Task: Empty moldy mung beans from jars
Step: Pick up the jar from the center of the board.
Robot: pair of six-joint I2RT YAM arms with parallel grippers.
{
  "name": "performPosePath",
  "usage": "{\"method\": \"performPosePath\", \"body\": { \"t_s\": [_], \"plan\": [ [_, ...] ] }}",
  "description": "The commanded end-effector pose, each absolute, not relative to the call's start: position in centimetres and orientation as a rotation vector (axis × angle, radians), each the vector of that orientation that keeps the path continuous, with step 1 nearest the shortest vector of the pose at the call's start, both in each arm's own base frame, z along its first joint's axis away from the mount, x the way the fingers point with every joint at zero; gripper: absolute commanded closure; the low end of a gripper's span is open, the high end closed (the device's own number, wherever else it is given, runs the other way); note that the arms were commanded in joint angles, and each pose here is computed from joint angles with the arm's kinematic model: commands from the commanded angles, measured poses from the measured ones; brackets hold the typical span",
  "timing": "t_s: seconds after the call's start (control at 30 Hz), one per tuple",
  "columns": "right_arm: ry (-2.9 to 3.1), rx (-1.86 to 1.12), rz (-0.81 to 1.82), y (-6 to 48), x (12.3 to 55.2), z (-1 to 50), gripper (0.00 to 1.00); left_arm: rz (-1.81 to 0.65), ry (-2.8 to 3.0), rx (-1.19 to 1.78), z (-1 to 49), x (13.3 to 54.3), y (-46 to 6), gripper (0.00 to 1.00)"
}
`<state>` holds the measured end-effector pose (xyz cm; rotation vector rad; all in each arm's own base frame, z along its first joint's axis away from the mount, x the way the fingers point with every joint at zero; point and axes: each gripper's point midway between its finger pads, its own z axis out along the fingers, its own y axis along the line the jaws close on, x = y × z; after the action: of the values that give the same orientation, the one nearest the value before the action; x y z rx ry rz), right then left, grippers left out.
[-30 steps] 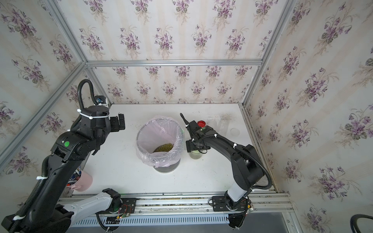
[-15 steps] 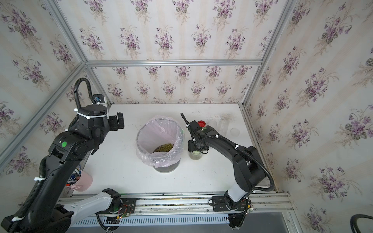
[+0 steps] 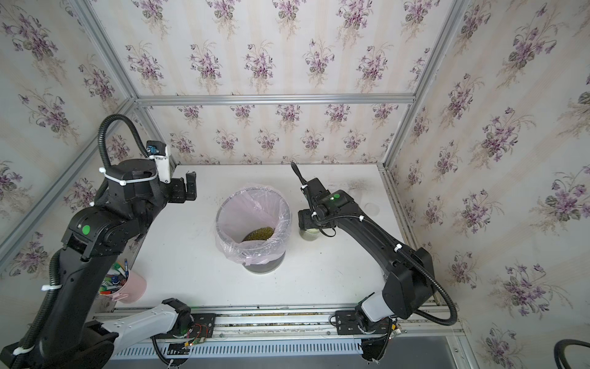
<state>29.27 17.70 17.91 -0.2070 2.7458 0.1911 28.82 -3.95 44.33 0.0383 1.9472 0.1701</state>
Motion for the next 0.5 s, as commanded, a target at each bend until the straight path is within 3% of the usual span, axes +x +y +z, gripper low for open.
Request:
{"method": "performPosePath", "body": {
  "t_s": [0.0,0.47],
  "plan": [
    [2.693,-0.161,0.188,16.8,29.9,20.4,0.41,0.136,1.903,0.084,45.8,28.1,-4.3,0.00],
    [2.495,-0.077,0.312,16.4,33.2,30.0,0.42,-0.007,1.829,0.310,47.4,26.8,-7.5,0.00]
  ]
}}
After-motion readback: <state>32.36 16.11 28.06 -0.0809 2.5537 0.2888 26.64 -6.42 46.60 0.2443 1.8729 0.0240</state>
